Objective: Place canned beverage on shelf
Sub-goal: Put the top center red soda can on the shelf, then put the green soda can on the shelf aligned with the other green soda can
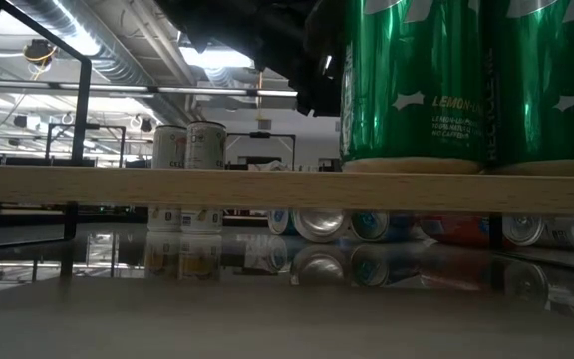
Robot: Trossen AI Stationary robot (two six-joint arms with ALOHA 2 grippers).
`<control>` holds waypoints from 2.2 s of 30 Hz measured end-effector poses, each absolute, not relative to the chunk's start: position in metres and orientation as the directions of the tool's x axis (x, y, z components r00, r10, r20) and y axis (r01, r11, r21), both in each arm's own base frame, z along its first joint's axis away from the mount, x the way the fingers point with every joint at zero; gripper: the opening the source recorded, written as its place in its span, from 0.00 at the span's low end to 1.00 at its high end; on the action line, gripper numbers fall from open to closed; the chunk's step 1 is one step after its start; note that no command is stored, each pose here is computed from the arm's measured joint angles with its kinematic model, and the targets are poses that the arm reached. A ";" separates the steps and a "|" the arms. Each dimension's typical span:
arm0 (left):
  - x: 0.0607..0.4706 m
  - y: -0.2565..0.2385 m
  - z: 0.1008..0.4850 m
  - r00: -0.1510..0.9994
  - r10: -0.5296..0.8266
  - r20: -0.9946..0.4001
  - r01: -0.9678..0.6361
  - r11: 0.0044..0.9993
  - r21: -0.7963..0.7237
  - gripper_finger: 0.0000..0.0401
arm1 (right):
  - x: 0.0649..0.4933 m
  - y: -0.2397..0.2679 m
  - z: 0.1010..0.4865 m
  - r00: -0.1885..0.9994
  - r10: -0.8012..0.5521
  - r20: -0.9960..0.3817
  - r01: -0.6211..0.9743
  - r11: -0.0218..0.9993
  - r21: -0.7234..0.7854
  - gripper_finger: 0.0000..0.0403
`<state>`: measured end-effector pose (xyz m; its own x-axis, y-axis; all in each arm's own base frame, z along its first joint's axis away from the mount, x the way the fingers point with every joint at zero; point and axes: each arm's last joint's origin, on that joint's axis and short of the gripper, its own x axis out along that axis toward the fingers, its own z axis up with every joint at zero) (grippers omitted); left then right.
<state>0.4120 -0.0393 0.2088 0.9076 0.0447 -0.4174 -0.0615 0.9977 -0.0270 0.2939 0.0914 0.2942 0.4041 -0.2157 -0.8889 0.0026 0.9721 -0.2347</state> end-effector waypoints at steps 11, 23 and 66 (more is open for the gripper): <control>0.411 -0.051 0.209 0.909 0.018 -0.417 -0.033 0.999 -0.027 0.94 | 0.293 0.095 0.293 0.380 -0.110 -0.919 -0.041 0.990 -0.135 0.95; 0.410 -0.053 0.209 0.909 0.014 -0.417 -0.028 0.999 -0.027 0.94 | 0.291 0.094 0.293 0.359 -0.109 -0.927 -0.046 0.990 -0.134 0.95; 0.384 0.042 0.325 0.583 0.269 -0.767 -0.620 0.758 -0.205 0.94 | 0.186 -0.032 0.293 0.700 -0.193 -0.688 0.097 0.980 -0.177 0.95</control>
